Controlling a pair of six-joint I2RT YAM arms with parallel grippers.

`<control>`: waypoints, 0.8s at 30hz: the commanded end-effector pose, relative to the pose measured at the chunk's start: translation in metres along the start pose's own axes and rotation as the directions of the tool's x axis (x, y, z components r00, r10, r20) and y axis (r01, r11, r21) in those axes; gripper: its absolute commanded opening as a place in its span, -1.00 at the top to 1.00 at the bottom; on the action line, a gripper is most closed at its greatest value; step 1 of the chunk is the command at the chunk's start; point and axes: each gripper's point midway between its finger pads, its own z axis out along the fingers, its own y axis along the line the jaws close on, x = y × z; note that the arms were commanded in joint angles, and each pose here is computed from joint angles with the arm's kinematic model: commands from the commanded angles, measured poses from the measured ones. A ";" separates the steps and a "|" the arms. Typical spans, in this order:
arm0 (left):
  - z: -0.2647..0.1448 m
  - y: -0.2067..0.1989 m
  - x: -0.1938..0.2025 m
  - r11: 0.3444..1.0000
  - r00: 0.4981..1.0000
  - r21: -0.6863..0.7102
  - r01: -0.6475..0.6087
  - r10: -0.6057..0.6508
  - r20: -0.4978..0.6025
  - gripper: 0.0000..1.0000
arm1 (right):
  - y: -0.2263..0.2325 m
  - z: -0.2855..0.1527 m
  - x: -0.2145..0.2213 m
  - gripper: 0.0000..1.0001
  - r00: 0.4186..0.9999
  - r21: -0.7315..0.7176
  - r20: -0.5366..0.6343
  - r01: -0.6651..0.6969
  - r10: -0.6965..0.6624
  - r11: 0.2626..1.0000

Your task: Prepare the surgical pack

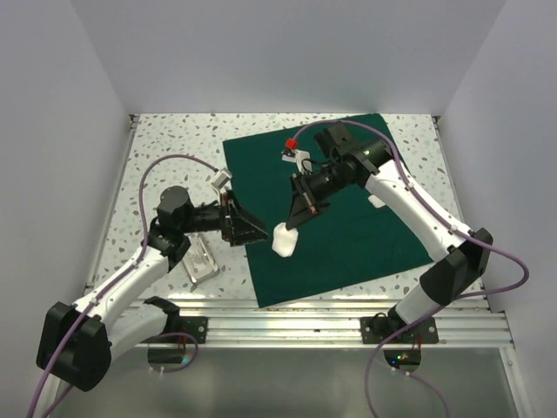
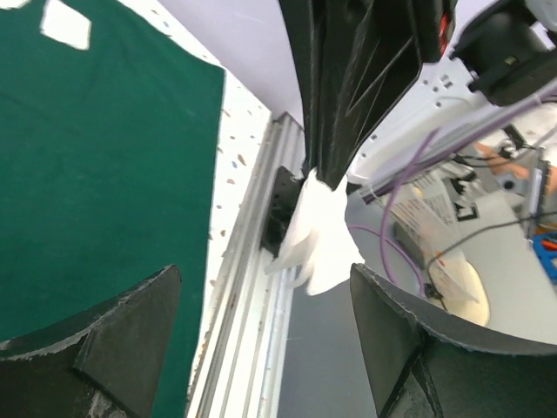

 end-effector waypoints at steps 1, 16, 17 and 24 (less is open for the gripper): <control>-0.003 -0.033 -0.001 0.985 0.997 0.160 -0.068 0.064 0.030 -0.65 | 0.033 -0.010 -0.002 1.00 1.000 -0.074 0.007 0.030 -0.029 0.997; 0.016 -0.050 0.003 0.966 0.993 0.231 -0.119 0.111 0.048 -0.65 | 0.042 0.013 -0.004 1.00 0.997 -0.094 -0.051 0.048 -0.053 0.994; 0.015 -0.050 0.004 0.966 0.993 0.229 -0.120 0.112 0.047 -0.65 | 0.043 0.012 -0.004 1.00 0.997 -0.094 -0.051 0.048 -0.053 0.994; 0.019 -0.045 0.009 0.966 0.996 0.244 -0.088 0.090 0.004 -0.57 | 0.042 0.011 -0.005 1.00 0.997 -0.085 -0.046 0.054 -0.058 0.995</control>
